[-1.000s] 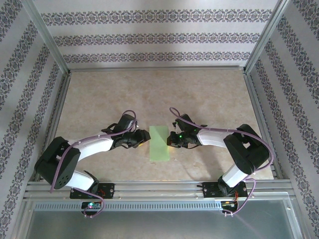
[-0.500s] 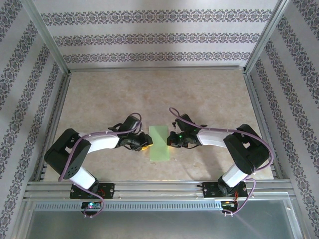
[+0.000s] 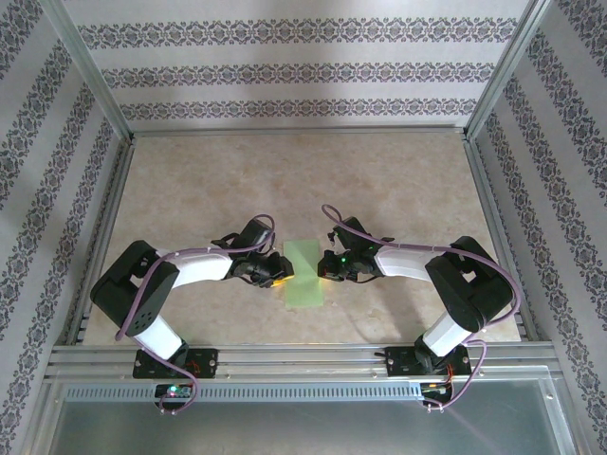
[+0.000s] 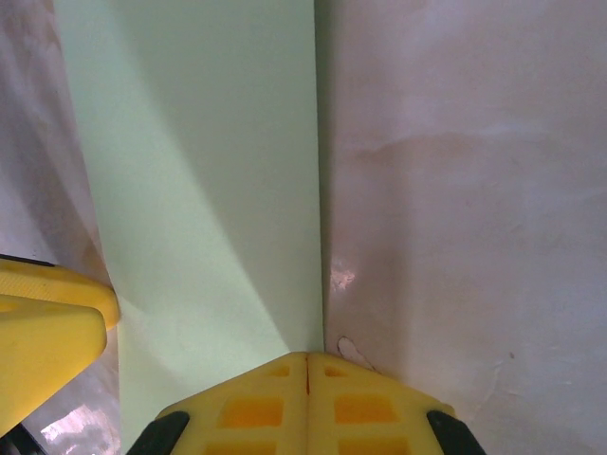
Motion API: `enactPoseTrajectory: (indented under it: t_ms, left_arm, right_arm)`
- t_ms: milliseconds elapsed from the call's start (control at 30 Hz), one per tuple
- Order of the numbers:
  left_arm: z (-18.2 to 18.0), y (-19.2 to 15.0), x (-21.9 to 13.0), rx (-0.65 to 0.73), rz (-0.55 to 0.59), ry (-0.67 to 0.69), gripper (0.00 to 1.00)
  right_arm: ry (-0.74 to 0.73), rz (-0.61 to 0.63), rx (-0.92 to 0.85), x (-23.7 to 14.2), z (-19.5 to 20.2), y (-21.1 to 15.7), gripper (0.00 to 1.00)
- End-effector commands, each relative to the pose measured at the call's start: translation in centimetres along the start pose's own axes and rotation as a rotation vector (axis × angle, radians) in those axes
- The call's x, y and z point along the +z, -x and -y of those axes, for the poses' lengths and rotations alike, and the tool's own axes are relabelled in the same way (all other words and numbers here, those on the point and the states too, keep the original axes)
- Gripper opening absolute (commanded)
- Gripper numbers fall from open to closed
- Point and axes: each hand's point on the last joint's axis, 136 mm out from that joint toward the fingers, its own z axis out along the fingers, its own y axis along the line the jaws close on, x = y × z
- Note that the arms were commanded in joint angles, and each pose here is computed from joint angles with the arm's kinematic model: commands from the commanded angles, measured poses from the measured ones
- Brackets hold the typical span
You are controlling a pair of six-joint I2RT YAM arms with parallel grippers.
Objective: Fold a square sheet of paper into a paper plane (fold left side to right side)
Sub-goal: Third fold the triangle at the center of the table.
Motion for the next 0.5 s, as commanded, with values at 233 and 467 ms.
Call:
enactPoseTrajectory:
  t_ms: [233, 467]
  left_arm:
    - [-0.4, -0.2, -1.3, 0.059, 0.010, 0.089, 0.32]
    - [-0.1, -0.1, -0.4, 0.063, -0.012, 0.076, 0.30]
  right_arm:
    - [-0.059, -0.005, -0.007, 0.3, 1.2, -0.3, 0.00]
    - [-0.057, 0.000, -0.006, 0.2, 1.2, -0.1, 0.00]
